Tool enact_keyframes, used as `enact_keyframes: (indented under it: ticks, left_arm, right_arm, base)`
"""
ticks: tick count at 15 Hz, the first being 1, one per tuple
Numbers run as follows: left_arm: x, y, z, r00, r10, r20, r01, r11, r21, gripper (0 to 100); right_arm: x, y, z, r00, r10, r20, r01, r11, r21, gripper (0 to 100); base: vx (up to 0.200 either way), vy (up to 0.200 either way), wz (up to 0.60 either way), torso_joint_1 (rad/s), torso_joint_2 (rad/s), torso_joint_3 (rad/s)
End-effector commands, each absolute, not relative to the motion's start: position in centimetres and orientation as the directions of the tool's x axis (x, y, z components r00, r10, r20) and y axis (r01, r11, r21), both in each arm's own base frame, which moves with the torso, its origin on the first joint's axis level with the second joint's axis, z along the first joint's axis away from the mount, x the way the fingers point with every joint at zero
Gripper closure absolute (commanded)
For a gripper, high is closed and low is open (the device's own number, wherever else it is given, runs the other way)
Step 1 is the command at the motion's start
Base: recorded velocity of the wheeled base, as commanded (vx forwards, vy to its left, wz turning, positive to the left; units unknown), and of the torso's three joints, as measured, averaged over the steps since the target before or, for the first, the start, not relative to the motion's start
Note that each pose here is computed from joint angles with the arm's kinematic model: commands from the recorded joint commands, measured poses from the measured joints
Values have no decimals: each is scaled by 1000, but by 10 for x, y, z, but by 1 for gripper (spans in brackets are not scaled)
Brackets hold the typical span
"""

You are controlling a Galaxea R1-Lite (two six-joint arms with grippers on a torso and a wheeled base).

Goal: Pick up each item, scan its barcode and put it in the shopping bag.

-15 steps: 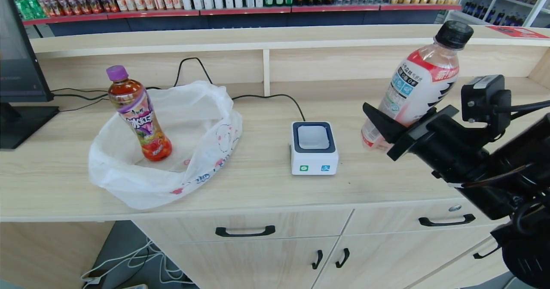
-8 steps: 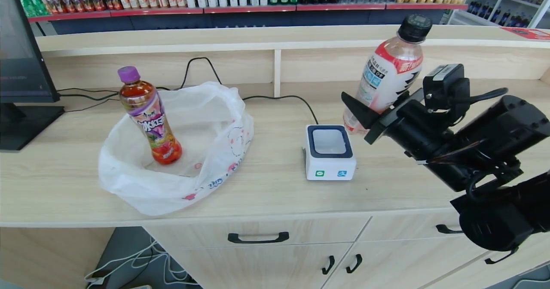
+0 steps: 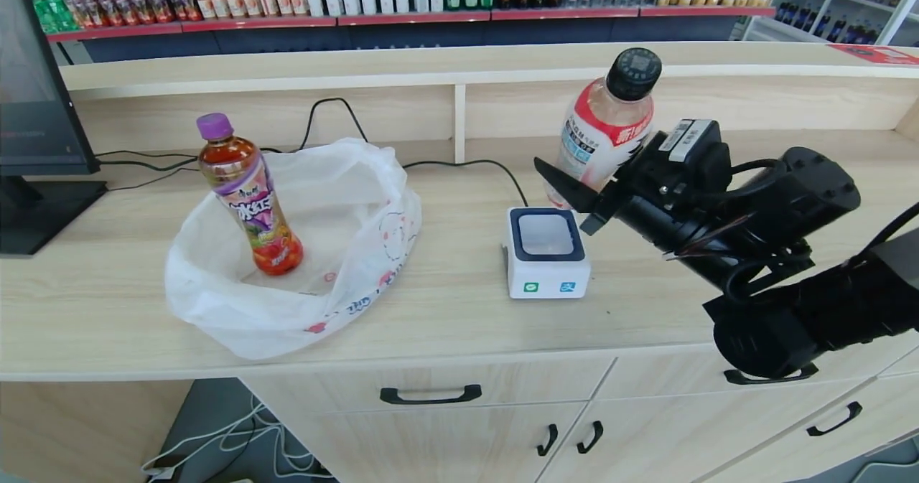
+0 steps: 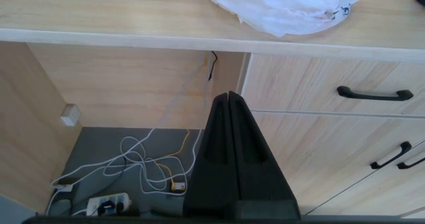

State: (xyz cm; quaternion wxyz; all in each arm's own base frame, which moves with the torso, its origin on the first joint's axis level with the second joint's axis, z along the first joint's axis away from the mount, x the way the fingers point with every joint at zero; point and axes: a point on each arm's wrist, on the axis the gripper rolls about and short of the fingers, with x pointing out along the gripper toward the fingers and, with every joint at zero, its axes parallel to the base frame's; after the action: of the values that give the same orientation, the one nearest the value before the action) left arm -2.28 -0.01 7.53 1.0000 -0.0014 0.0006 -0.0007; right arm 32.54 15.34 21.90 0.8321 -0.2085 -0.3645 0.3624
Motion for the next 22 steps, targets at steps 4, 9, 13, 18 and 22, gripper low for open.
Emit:
enact_keyframes:
  ticks: [4, 9, 13, 18, 22]
  left_arm:
    - [-23, 0, 75, 1000, -2, -2, 2, 1000, -3, 100]
    - [-23, 0, 75, 1000, -2, -2, 2, 1000, -5, 100]
    - [-23, 0, 75, 1000, -2, -2, 2, 1000, -3, 100]
    - [-23, 0, 75, 1000, -2, -2, 2, 1000, -5, 100]
    - [-23, 0, 75, 1000, -2, -2, 2, 1000, -3, 100]
  right_arm:
    - [341, 155, 201, 428, 810, 401, -409, 569, -713, 100]
    - [355, 128, 206, 339, 870, 359, -330, 467, -820, 100]
    - [361, 124, 200, 335, 879, 340, -330, 447, -831, 100]
    - [367, 126, 196, 332, 880, 340, -329, 446, -832, 100]
    - [370, 127, 194, 335, 879, 340, -330, 447, -831, 100]
  base:
    - [0, 0, 0, 0, 0, 0]
    - [0, 0, 0, 0, 0, 0]
    - [0, 0, 0, 0, 0, 0]
    - [0, 0, 0, 0, 0, 0]
    - [0, 0, 0, 0, 0, 0]
